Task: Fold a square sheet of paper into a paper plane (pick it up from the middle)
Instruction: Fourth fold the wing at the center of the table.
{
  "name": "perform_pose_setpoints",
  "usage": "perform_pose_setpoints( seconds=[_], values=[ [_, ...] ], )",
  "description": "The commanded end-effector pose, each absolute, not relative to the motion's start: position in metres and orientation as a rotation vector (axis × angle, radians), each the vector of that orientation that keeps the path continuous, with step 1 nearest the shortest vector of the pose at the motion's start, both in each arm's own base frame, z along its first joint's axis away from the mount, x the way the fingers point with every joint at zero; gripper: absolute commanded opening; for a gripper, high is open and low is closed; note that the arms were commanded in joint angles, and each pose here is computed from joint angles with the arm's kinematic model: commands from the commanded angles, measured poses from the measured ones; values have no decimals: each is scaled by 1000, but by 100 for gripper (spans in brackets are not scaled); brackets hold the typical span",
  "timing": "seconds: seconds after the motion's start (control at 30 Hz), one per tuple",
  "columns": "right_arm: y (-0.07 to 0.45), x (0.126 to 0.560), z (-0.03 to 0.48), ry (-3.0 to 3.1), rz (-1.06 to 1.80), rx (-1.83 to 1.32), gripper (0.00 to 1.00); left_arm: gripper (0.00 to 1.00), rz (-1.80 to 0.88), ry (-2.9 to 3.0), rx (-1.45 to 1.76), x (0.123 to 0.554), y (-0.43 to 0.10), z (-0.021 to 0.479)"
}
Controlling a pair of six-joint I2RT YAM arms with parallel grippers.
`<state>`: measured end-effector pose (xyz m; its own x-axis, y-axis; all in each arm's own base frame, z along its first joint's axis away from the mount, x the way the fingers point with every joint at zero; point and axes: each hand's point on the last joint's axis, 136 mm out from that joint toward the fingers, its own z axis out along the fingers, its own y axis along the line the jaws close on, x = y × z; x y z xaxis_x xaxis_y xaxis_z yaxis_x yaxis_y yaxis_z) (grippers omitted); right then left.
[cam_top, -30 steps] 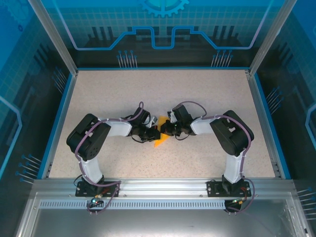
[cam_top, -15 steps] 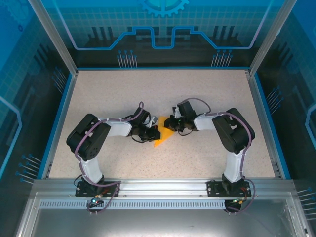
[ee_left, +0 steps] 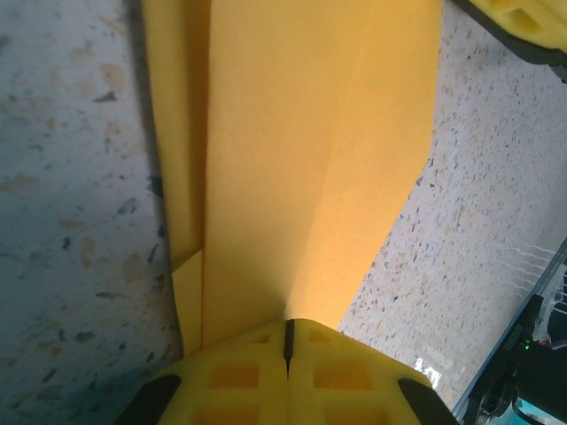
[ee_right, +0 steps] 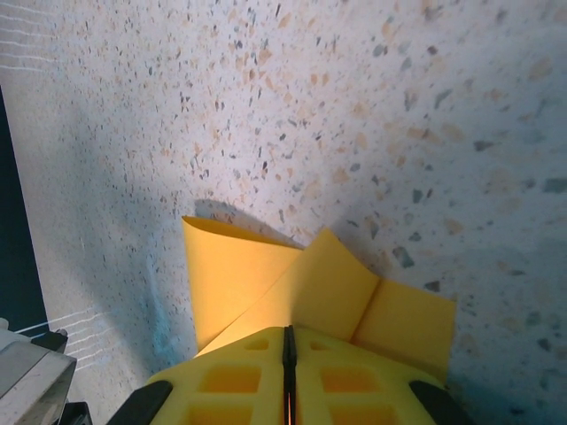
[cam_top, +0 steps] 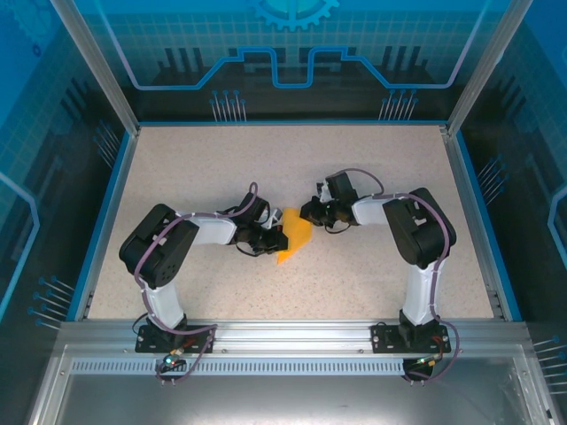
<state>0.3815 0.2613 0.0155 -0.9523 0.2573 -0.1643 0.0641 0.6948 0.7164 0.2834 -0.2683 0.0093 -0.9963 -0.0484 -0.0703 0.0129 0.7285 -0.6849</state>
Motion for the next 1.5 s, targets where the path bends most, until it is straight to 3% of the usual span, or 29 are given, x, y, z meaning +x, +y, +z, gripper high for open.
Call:
perform_pose_setpoints(
  seconds=[0.0,0.3,0.7,1.07,1.47],
  values=[
    [233,401,2,2653,976,326,10,0,-763,3141,-189,231,-213,-58],
    [228,413,12,2642,955,316,11,0,-762,3139,-189,232,-213,-57],
    [244,400,76,2574,999,157,12,0,-749,3141,-178,233,-213,-55],
    [287,369,50,2649,1133,40,13,0,-767,3129,-180,236,-215,-50],
    [290,359,5,2747,1070,79,14,0,-777,3128,-184,235,-216,-49]
  ],
)
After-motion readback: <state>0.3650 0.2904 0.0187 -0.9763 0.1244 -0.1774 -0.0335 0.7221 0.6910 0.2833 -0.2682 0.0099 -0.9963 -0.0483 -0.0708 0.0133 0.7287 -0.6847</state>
